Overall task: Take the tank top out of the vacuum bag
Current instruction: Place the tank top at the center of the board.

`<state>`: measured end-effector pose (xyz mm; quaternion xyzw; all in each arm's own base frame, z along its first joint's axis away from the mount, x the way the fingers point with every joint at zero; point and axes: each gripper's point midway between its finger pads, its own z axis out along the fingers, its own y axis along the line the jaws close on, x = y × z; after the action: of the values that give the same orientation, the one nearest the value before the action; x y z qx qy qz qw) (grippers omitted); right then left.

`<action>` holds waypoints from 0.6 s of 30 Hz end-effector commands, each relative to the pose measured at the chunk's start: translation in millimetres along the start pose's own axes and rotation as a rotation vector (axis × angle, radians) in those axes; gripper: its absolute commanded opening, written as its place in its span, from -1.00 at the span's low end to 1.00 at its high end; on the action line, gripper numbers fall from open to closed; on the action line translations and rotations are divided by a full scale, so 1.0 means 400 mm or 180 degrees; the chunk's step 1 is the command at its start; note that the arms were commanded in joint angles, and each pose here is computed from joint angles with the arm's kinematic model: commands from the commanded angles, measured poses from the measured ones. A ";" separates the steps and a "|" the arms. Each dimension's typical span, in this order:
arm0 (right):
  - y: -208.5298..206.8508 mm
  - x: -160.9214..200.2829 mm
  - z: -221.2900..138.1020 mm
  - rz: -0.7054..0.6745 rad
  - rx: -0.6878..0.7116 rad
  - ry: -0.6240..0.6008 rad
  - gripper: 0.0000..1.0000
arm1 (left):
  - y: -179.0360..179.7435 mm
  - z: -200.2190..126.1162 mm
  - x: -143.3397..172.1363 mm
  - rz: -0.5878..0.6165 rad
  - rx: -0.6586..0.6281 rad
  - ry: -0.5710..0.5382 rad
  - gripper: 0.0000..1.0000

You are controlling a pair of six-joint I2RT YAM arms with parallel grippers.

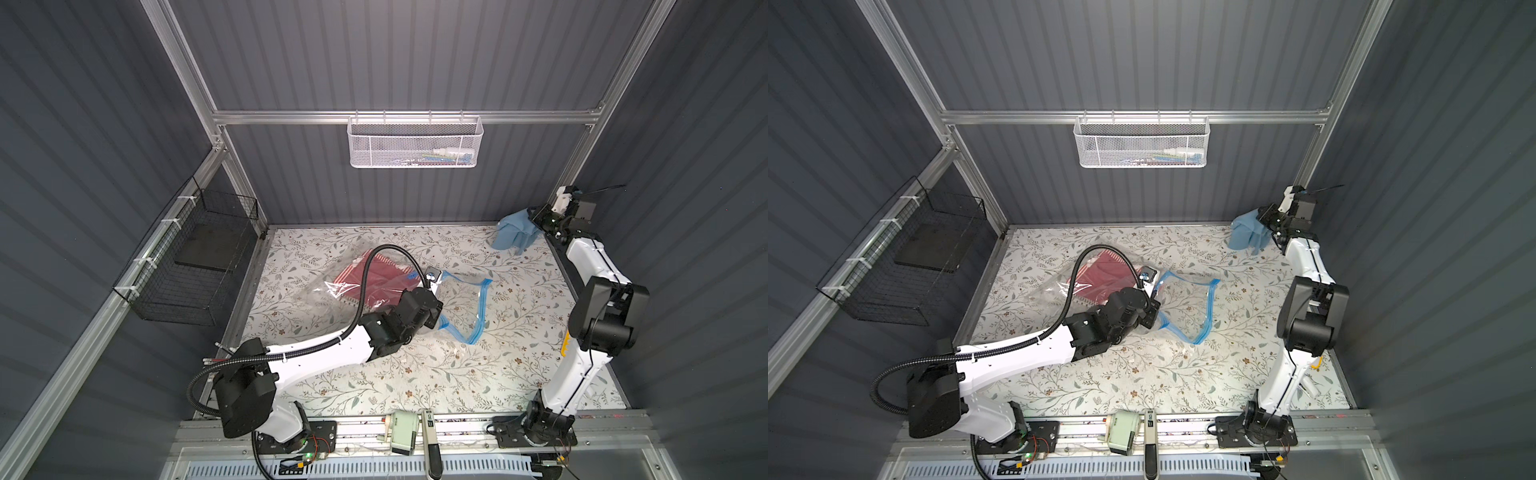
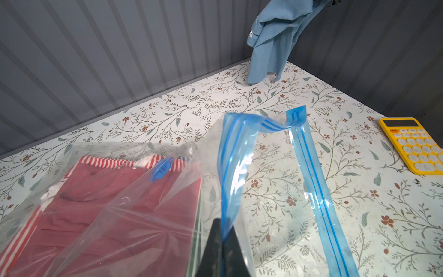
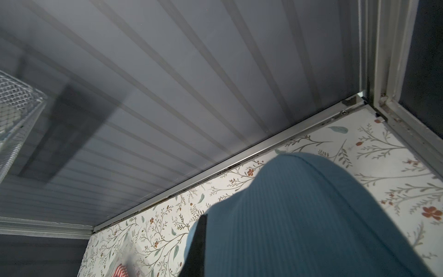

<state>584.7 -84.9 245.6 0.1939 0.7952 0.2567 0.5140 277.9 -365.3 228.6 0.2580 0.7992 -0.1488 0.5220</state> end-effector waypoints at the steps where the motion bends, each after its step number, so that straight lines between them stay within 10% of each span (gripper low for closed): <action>1: 0.035 -0.053 -0.004 -0.0156 -0.0269 -0.0184 -1.00 | 0.008 -0.013 -0.044 -0.0096 0.0012 -0.0135 -1.00; 18: -0.137 0.298 -0.067 0.0633 0.0378 0.0817 -1.00 | 0.017 -0.072 -0.069 -0.0187 0.0141 -0.0242 -1.00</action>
<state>524.8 -65.4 145.3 0.2465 0.8375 0.2887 0.3930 270.1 -359.4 256.7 0.2502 0.7858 -0.1790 0.5366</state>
